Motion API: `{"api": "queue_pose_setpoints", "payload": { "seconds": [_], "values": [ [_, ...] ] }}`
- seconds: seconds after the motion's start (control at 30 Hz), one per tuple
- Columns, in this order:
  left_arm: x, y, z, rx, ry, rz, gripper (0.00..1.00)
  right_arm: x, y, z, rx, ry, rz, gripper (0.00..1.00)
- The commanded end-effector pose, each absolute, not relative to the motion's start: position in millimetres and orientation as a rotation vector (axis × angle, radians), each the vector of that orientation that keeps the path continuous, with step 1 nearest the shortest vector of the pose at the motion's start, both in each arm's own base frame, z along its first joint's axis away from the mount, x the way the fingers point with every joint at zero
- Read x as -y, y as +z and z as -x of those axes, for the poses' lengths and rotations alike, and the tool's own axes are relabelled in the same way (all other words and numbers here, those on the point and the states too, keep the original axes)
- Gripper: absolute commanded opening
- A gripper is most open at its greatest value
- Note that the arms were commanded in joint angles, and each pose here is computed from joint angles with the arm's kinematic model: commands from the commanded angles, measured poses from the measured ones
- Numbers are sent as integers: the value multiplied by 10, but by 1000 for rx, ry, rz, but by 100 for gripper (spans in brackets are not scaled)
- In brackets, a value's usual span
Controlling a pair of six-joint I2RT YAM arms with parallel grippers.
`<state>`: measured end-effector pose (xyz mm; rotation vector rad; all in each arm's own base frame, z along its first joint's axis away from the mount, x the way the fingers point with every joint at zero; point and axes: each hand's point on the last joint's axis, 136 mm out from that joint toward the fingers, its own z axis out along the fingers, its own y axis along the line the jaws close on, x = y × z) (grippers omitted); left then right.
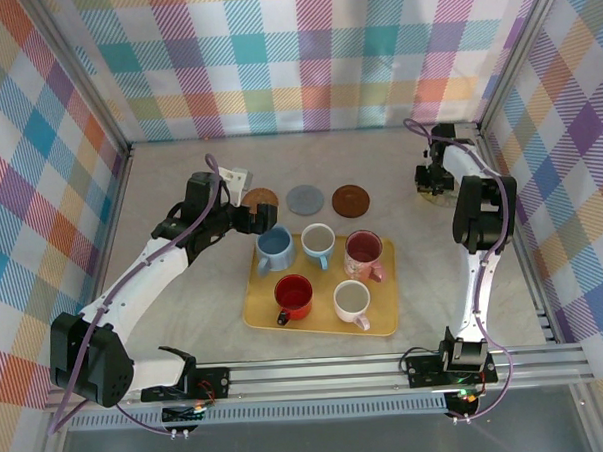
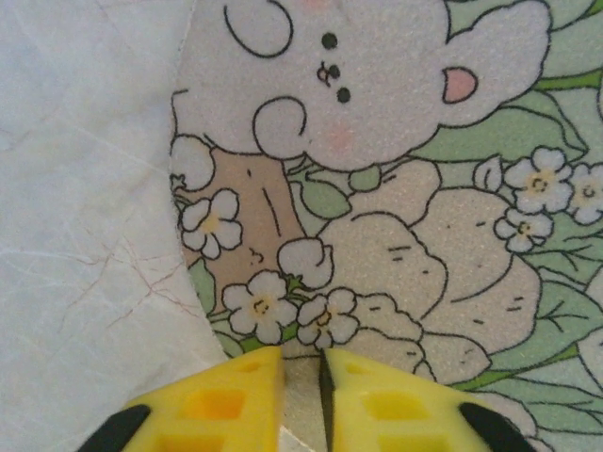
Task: Place the cup by the coaster
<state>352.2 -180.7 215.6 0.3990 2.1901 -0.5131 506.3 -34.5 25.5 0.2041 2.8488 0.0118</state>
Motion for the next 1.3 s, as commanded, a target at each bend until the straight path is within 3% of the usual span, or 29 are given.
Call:
{"api": "queue_pose_setpoints", "payload": {
  "seconds": [0.0, 0.43, 0.67, 0.97, 1.27],
  "values": [
    [1864, 2366, -3566, -2132, -514, -407, 100, 238, 378, -4951, -2869, 57, -178, 28],
    [1855, 2376, -3587, -2143, -503, -400, 100, 224, 354, -5081, -2862, 54, -165, 62],
    [1857, 2318, -3619, -2161, -495, -392, 100, 261, 161, -5050, -2913, 11, -191, 67],
    [1875, 2321, -3638, -2159, -492, -392, 100, 304, -7, -4939, -2978, -36, -182, 67],
    [1853, 2293, -3612, -2168, -482, -387, 100, 355, -24, -4916, -2984, -84, -172, 48]
  ]
}}
